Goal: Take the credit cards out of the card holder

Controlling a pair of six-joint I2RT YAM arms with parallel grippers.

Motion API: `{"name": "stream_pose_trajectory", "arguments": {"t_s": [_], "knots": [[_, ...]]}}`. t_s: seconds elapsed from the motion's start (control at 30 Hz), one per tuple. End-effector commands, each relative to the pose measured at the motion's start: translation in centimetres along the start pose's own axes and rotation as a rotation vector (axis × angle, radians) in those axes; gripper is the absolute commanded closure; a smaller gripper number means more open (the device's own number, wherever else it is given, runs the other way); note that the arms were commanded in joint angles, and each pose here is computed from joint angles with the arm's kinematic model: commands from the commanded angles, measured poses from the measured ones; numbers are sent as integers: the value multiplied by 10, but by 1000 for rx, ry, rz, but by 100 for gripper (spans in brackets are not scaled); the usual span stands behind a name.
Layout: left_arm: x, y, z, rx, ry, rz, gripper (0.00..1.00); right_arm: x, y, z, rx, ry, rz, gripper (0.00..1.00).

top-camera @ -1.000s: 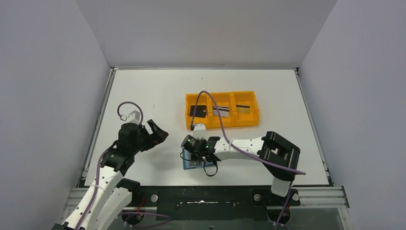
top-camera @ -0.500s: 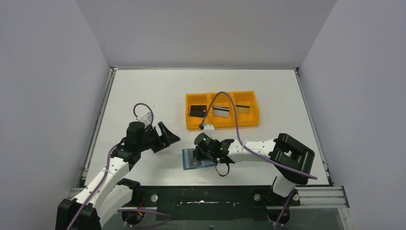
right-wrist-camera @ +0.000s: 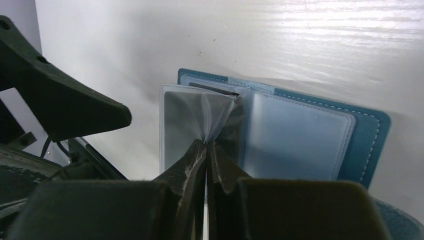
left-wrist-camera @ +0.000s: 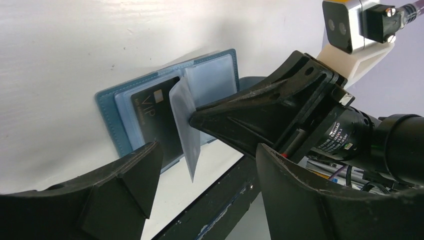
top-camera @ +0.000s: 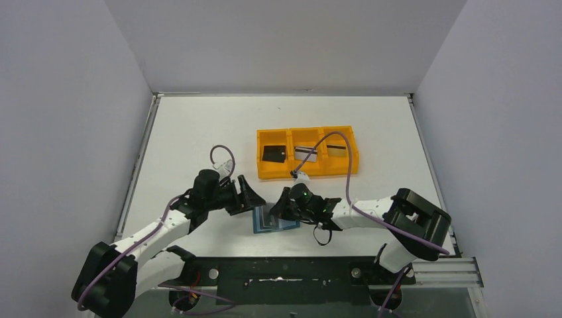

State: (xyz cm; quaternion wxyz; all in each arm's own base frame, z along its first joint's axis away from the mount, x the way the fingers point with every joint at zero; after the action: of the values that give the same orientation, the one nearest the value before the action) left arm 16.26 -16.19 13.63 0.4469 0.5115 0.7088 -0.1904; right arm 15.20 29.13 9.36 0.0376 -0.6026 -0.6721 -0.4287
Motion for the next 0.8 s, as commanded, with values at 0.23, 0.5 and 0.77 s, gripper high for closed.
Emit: {"name": "stream_pose_trajectory", "arguments": {"t_s": [0.23, 0.5, 0.77], "knots": [[2, -10, 25, 27, -14, 10, 50, 19, 18, -7, -85, 151, 65, 100], [-1, -18, 36, 77, -59, 23, 59, 17, 18, -8, -77, 135, 80, 92], [-10, -20, 42, 105, -96, 32, 60, -4, 25, -26, -114, -126, 82, 66]]}}
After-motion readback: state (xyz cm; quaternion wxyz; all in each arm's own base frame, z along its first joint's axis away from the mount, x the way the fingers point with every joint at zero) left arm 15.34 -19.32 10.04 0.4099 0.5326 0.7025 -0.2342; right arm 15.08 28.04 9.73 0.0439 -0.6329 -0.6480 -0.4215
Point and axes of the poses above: each gripper's point midway between its finger pads, its own z axis out along the fingers, its own x axis along the line the jaws close on, y = z × x, the point moved 8 cm from there along -z, back along the fingers, and after that the axes turned 8 degrees about -z, right-handed, at the moved point
